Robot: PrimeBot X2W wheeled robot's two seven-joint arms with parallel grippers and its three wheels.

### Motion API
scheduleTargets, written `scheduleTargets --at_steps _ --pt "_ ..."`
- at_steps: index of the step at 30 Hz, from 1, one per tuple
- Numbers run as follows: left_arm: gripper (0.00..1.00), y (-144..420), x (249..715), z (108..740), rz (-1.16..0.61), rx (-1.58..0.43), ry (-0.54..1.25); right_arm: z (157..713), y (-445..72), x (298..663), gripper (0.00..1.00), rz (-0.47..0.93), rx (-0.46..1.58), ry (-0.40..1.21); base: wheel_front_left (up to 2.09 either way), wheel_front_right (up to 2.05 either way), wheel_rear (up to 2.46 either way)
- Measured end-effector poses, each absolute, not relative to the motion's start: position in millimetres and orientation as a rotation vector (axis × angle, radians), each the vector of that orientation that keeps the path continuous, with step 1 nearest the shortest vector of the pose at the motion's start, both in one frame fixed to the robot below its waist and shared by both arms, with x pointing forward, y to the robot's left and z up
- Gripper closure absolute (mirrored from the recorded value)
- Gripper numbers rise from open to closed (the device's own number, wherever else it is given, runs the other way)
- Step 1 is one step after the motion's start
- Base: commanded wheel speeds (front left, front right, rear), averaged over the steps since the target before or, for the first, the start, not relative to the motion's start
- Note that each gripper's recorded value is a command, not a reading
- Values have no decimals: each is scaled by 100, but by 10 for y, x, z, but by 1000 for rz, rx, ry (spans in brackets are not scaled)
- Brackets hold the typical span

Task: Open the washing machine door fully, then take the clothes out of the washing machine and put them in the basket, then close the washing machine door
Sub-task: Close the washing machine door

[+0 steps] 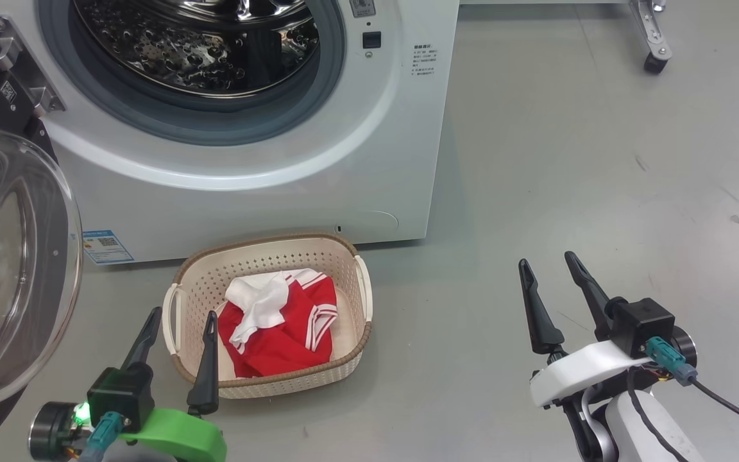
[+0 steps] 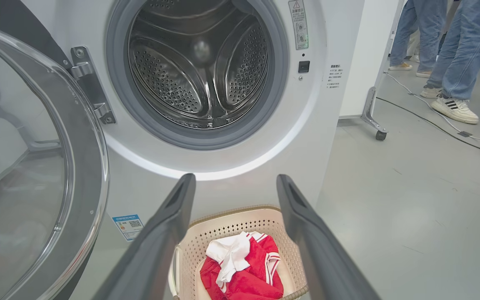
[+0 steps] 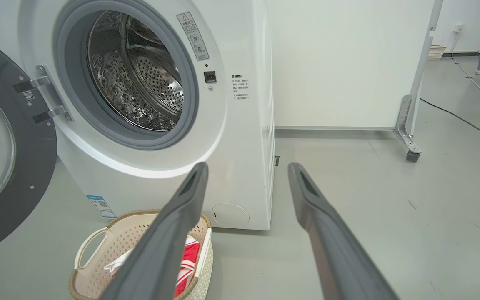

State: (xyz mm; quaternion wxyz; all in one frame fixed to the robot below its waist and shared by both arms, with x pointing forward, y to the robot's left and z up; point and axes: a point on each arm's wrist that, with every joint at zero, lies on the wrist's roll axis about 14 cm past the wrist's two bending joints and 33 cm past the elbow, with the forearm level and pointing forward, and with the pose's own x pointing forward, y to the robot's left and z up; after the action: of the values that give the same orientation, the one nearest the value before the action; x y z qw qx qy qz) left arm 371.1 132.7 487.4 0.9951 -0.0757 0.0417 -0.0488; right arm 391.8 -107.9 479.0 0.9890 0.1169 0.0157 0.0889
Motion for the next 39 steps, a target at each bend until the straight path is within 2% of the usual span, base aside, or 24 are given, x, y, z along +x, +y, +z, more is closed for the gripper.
scheduleTargets --at_steps 12,25,39 --pt "0 1412 3636 4895 -70 -152 79 4746 -1012 3935 0 190 238 45 0 0 0" --pt "0 1824 3432 4956 72 -154 41 4747 -610 4068 0 310 232 51 0 0 0" --pt "0 2409 3008 4990 293 -167 15 4765 92 4111 0 506 234 62 0 0 0"
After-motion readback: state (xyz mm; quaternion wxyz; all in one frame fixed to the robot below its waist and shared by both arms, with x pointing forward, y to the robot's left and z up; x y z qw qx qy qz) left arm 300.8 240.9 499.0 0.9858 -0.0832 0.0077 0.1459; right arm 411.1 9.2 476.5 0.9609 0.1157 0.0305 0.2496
